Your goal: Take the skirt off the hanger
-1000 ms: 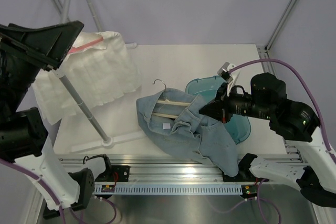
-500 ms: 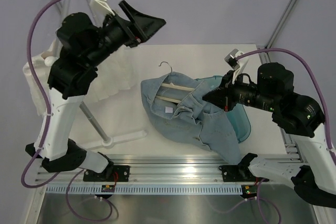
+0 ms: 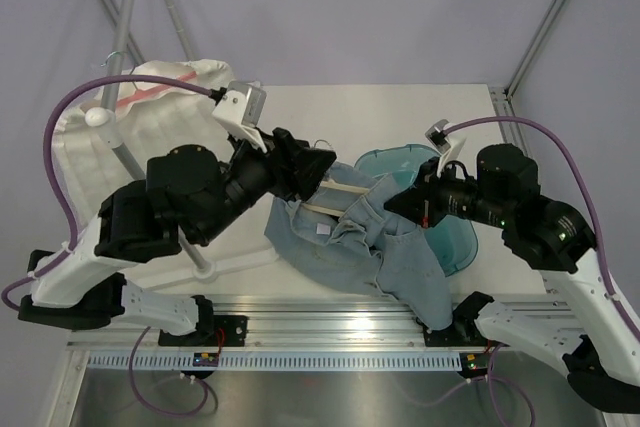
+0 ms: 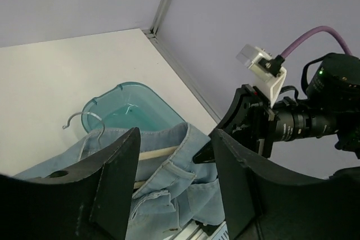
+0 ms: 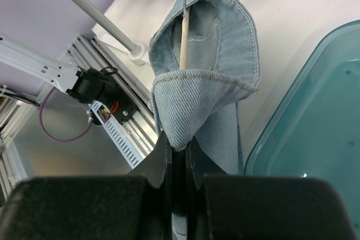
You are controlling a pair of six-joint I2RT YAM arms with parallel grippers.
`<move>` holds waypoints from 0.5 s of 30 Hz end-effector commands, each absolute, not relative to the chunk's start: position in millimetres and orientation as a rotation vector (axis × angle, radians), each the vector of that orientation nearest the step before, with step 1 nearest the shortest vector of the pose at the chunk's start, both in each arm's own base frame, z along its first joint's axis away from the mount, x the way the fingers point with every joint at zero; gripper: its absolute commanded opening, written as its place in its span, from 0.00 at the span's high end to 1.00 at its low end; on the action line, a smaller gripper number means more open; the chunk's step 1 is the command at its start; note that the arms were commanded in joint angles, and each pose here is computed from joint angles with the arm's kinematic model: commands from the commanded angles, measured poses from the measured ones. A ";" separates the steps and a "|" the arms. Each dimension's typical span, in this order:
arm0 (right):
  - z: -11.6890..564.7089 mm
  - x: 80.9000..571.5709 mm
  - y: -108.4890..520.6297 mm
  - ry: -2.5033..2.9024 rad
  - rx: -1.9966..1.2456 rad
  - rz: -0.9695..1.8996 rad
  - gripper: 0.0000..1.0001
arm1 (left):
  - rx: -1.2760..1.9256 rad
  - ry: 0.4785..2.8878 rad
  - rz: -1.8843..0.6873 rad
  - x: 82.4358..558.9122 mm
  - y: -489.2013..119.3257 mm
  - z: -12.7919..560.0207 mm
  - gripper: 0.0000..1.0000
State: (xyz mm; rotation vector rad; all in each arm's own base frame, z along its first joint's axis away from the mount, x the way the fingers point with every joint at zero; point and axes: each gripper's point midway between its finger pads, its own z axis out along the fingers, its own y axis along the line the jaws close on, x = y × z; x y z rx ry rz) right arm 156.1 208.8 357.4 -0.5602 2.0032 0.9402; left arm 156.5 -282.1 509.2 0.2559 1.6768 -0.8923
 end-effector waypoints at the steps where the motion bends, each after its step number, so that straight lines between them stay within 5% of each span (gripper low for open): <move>1: 410.4 151.1 208.1 1.790 -0.488 1.042 1.00 | 0.176 1.670 -0.670 161.3 -256.5 498.4 0.44; 15: 446.5 111.5 195.2 1.600 -0.515 1.170 1.00 | 0.164 1.776 -0.606 150.9 -277.8 453.5 0.64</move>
